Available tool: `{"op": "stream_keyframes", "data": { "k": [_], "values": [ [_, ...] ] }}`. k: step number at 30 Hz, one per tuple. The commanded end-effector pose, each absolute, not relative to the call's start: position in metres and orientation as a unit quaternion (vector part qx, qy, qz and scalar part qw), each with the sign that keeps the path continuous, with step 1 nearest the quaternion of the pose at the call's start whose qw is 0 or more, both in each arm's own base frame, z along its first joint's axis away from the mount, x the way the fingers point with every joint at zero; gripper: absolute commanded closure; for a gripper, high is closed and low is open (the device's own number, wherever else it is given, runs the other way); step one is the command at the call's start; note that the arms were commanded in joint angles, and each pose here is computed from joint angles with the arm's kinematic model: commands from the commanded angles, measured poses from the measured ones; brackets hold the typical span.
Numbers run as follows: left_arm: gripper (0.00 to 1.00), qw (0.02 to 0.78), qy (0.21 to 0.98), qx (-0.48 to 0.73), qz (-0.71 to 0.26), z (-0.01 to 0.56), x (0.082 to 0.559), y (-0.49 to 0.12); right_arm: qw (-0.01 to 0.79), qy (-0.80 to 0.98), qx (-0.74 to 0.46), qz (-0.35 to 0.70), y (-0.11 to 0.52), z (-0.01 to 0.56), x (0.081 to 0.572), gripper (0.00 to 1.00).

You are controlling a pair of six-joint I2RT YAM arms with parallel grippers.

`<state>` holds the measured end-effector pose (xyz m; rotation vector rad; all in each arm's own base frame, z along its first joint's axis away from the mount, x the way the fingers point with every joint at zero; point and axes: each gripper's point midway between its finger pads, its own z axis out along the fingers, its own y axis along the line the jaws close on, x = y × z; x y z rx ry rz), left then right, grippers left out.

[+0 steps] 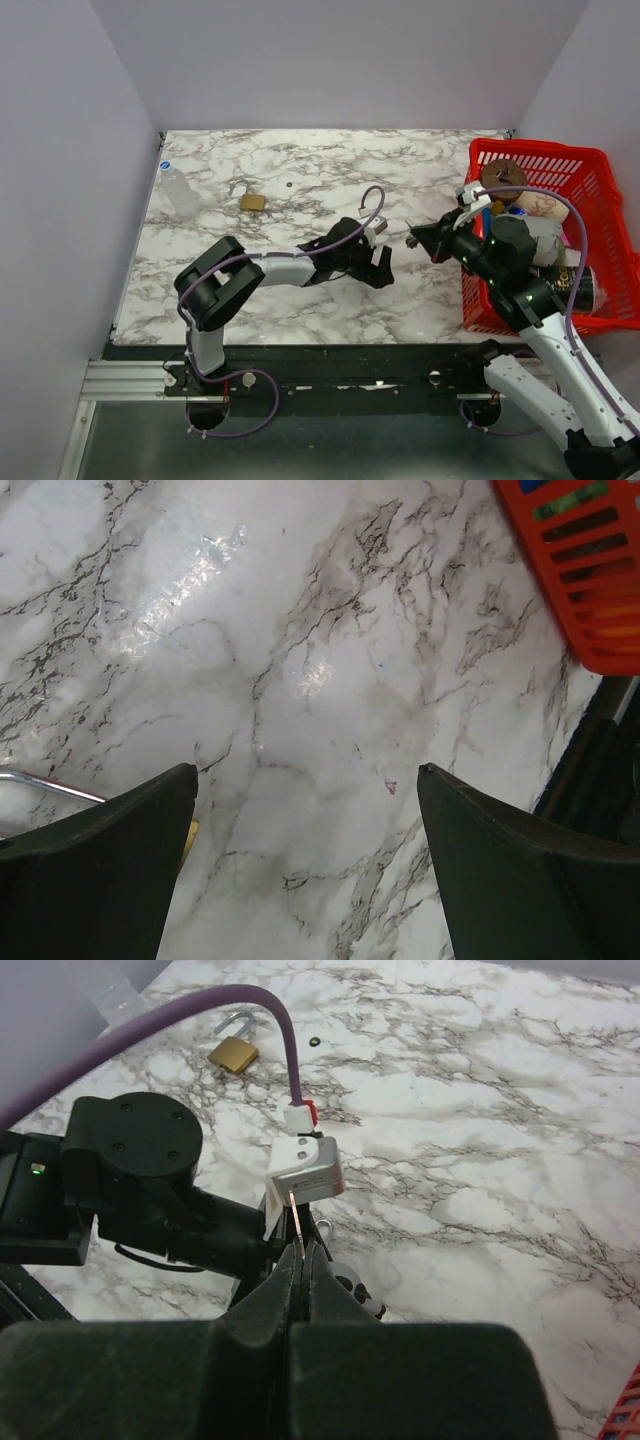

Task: Unlock with the key

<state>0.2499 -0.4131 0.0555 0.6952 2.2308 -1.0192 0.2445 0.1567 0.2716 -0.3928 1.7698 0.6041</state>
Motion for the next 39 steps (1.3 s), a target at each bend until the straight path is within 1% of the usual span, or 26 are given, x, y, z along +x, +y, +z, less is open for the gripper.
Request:
{"op": "stream_keyframes", "data": {
  "k": [1, 2, 3, 4, 7, 8, 11, 15, 19, 26, 33, 39],
  "values": [
    [0.02, 0.368, 0.812, 0.240, -0.385, 0.107, 0.262, -0.410, 0.576, 0.759, -0.164, 0.255, 0.155, 0.267, 0.245, 0.99],
    [0.02, 0.368, 0.822, 0.229, -0.369, 0.105, 0.263, -0.403, 0.575, 0.760, -0.162, 0.255, 0.155, 0.266, 0.245, 0.99],
    [0.02, 0.394, 0.826, 0.206, -0.346, 0.114, 0.272, -0.393, 0.575, 0.760, -0.162, 0.255, 0.155, 0.266, 0.245, 0.99],
    [0.02, 0.400, 0.832, 0.194, -0.333, 0.116, 0.274, -0.387, 0.575, 0.760, -0.161, 0.256, 0.155, 0.266, 0.245, 0.99],
    [0.01, 0.402, 0.861, 0.136, -0.280, 0.115, 0.279, -0.362, 0.571, 0.762, -0.161, 0.258, 0.156, 0.263, 0.245, 0.99],
    [0.01, 0.379, 0.880, 0.112, -0.265, 0.109, 0.274, -0.355, 0.571, 0.763, -0.159, 0.258, 0.156, 0.263, 0.246, 0.99],
    [0.01, 0.343, 0.909, 0.087, -0.221, 0.094, 0.262, -0.346, 0.571, 0.764, -0.155, 0.257, 0.155, 0.261, 0.246, 0.99],
    [0.01, 0.310, 0.928, 0.065, -0.196, 0.072, 0.247, -0.351, 0.571, 0.764, -0.154, 0.258, 0.155, 0.260, 0.246, 0.99],
    [0.01, 0.289, 0.934, 0.064, -0.203, 0.058, 0.244, -0.362, 0.576, 0.760, -0.154, 0.258, 0.154, 0.262, 0.244, 0.99],
    [0.01, 0.292, 0.931, 0.091, -0.197, 0.054, 0.251, -0.377, 0.584, 0.756, -0.150, 0.255, 0.150, 0.264, 0.241, 0.99],
    [0.01, 0.298, 0.936, 0.126, -0.137, 0.035, 0.265, -0.373, 0.582, 0.757, -0.151, 0.255, 0.150, 0.262, 0.241, 0.99],
    [0.01, 0.302, 0.937, 0.134, -0.113, 0.030, 0.271, -0.371, 0.581, 0.758, -0.150, 0.255, 0.151, 0.262, 0.242, 0.99]
  ]
}}
